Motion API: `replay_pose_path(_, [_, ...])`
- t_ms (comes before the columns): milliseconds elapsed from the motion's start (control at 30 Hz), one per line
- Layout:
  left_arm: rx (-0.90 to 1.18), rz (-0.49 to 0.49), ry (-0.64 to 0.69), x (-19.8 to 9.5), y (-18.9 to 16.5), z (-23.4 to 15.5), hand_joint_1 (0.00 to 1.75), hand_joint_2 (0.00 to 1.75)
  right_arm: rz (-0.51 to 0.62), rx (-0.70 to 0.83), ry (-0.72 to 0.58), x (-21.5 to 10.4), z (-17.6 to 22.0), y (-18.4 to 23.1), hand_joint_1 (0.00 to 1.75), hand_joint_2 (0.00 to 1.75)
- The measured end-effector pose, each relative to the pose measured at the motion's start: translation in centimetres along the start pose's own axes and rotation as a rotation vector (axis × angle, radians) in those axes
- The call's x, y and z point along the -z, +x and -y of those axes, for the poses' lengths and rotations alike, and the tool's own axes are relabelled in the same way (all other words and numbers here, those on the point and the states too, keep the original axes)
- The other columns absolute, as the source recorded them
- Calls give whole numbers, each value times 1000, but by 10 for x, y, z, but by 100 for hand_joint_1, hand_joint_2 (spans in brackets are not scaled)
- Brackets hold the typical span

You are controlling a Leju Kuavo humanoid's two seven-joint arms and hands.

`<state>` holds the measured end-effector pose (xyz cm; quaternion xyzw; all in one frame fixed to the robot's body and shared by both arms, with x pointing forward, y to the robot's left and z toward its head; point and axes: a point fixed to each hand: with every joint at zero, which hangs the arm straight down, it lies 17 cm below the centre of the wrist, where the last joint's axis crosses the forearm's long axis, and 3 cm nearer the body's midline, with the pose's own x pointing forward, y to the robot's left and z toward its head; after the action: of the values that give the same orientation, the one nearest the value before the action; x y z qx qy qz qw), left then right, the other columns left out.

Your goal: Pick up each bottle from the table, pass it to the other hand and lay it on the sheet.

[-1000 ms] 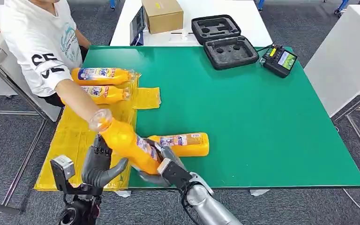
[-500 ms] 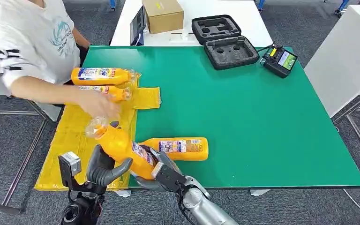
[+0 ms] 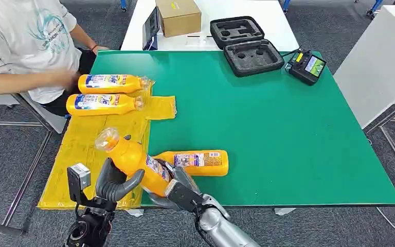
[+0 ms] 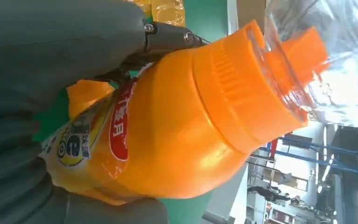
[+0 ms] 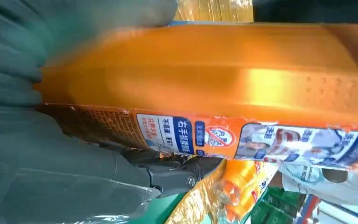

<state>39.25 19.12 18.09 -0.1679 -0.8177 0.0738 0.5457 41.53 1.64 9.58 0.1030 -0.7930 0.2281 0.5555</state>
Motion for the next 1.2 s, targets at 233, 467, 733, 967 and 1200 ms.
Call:
replay_pose_path(233, [27,2,0,-1,0,-4,175,175,10,-67,-12,-1,-1,1,175,175])
replay_pose_path(467, [44,8,40,-1,2,-16,175,175,48,-145,-35,-1,0,9,0,0])
replay_pose_path(733, [86,67,122,2,24,-48,175,175,116,-74,-80,8,10,36,0,0])
replay_pose_path(967, [117,150,180,5,54,-74,175,175,158,51,-91,11,17,57,0,0])
replay_pose_path(1200, [158,235,219,7,94,-103,175,175,186,100,-99,15,24,69,0,0])
